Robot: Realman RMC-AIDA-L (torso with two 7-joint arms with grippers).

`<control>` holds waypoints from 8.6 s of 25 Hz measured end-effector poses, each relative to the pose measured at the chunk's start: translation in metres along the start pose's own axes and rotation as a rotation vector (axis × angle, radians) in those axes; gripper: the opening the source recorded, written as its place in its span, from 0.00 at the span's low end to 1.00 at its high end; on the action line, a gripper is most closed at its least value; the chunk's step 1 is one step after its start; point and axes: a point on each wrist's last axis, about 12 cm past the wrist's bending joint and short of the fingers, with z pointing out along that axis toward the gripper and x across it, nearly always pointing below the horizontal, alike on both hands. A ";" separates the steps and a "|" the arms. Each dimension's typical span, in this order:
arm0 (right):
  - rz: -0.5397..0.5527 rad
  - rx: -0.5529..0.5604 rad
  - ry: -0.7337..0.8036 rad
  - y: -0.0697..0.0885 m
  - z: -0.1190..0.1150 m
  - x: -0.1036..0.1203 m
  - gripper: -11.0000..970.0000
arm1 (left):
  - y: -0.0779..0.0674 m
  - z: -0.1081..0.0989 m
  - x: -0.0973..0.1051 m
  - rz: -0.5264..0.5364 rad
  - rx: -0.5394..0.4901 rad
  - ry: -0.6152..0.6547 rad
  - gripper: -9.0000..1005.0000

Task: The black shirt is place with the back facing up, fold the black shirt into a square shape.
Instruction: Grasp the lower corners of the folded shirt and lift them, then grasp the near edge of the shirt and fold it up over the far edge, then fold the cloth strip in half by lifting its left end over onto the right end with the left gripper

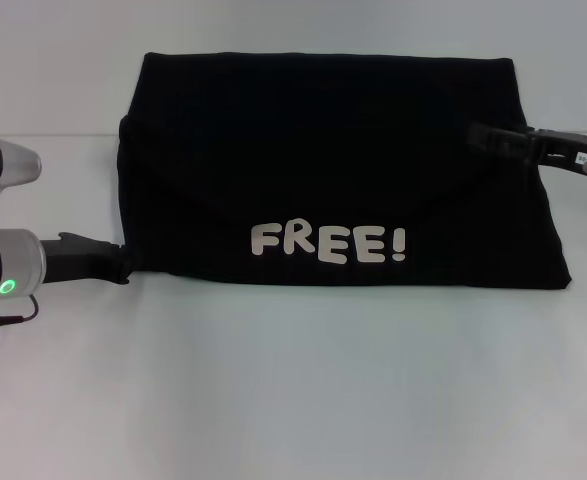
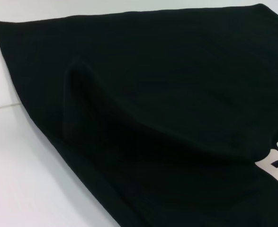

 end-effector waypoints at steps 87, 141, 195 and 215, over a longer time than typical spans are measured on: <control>0.192 -0.002 0.372 -0.037 -0.083 0.063 0.05 | -0.003 -0.039 0.010 -0.025 0.149 0.034 0.03; 0.083 0.155 0.147 -0.049 -0.040 0.011 0.05 | 0.015 -0.014 -0.066 0.021 0.003 0.006 0.03; -0.051 0.338 0.051 -0.041 -0.001 -0.049 0.29 | 0.020 0.010 -0.095 0.018 -0.279 -0.149 0.29; 0.033 -0.165 0.130 -0.014 -0.058 -0.020 0.95 | 0.004 -0.052 -0.038 -0.288 0.116 0.035 0.93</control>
